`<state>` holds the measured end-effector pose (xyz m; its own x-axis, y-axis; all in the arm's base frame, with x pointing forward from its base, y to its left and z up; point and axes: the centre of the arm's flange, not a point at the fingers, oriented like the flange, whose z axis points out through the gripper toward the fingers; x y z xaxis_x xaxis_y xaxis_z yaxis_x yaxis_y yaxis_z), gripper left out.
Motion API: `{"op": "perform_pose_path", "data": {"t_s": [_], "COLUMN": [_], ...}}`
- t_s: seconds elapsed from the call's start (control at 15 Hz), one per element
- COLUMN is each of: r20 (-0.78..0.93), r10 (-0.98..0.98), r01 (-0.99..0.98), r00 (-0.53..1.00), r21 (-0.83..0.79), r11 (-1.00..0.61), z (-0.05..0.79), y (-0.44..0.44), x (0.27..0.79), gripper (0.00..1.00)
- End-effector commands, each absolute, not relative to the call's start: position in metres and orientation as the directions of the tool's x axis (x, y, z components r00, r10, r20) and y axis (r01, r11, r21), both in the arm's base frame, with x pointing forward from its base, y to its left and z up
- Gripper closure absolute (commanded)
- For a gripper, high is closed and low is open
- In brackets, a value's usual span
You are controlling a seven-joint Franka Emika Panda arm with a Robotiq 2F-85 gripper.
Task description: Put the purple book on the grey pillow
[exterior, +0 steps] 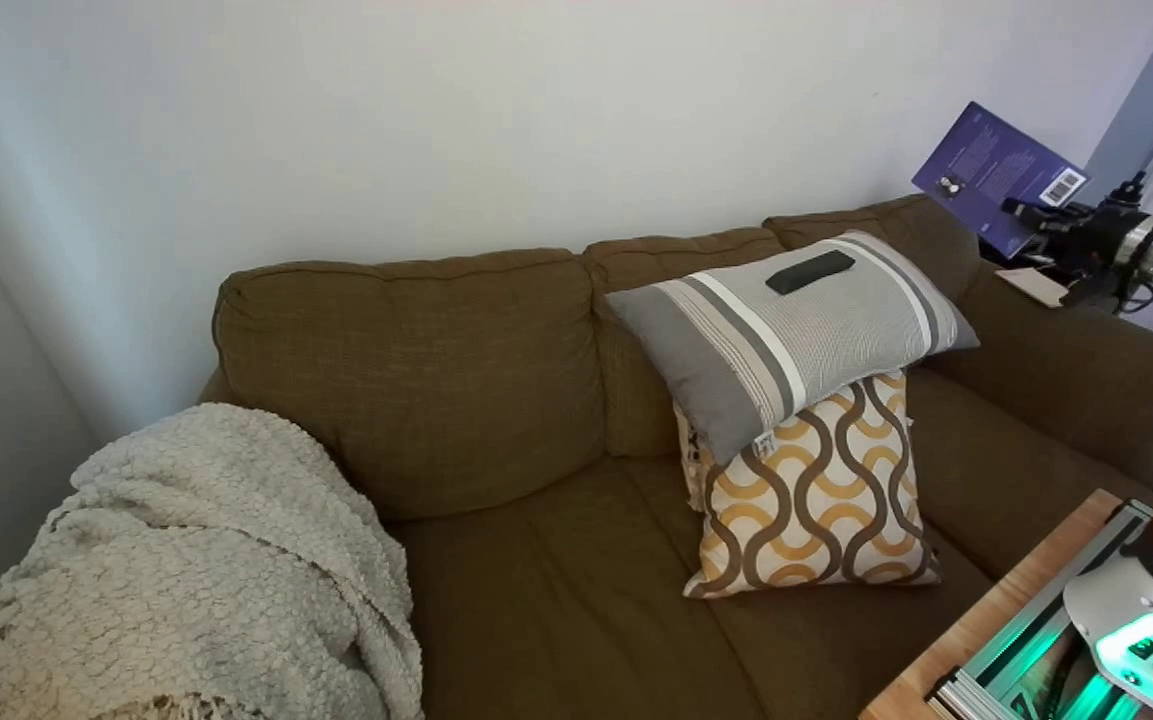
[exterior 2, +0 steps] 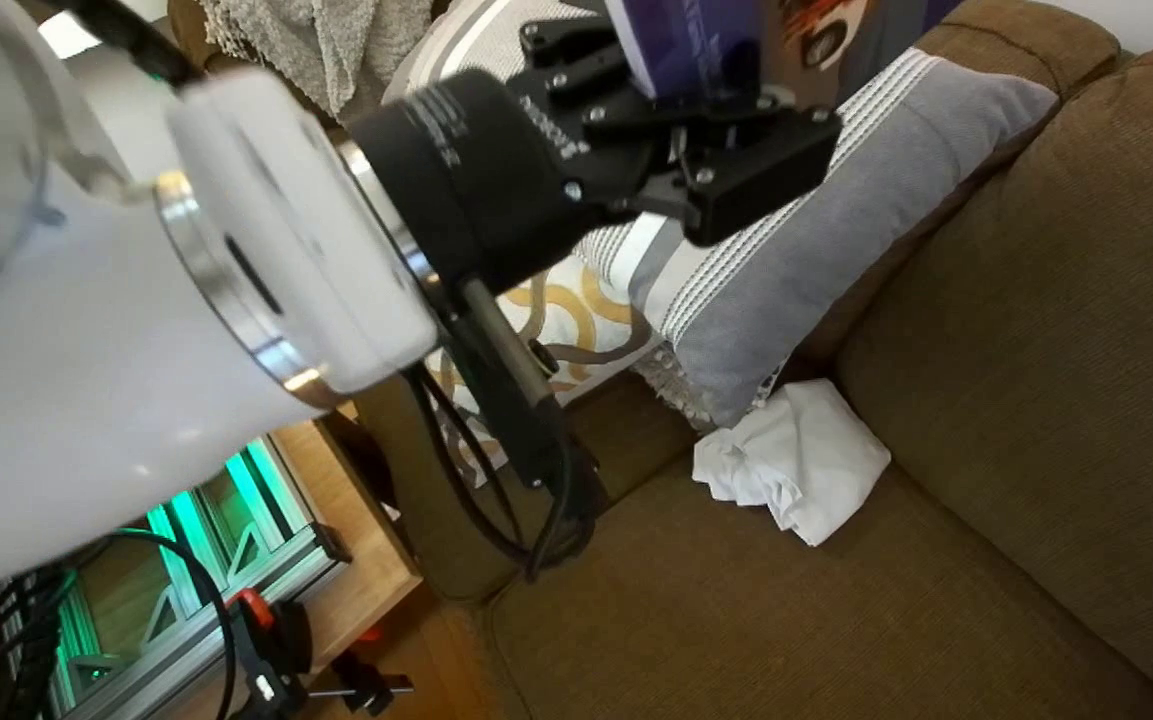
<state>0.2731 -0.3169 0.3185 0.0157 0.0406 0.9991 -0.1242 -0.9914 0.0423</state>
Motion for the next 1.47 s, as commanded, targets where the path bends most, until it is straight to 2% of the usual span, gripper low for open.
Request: {"op": "perform_pose_path", "data": {"t_s": [0.0,0.07,0.2,0.27,0.4,0.67,0.87,1.4], "r20": [0.99,0.994,0.993,0.993,0.972,0.936,0.885,0.729], "r10": [0.102,0.091,0.09,0.084,0.227,0.351,0.458,0.679], "r01": [-0.077,-0.114,-0.089,-0.084,-0.128,-0.069,-0.008,0.077], "r00": [0.097,0.052,0.077,0.088,0.055,0.04,0.088,0.091], "r21": [0.11,0.097,0.097,0.091,0.232,0.353,0.46,0.675], "r11": [-0.991,-0.989,-0.991,-0.992,-0.964,-0.933,-0.888,-0.734], "z": [0.324,0.341,0.333,0.328,0.315,0.346,0.346,0.358], "y": [-0.31,-0.316,-0.31,-0.308,-0.293,-0.268,-0.256,-0.283], "x": [0.271,0.274,0.273,0.273,0.266,0.247,0.243,0.303], "gripper": [0.97,0.89,0.89,0.97,0.97,0.97,0.97,0.97]}}
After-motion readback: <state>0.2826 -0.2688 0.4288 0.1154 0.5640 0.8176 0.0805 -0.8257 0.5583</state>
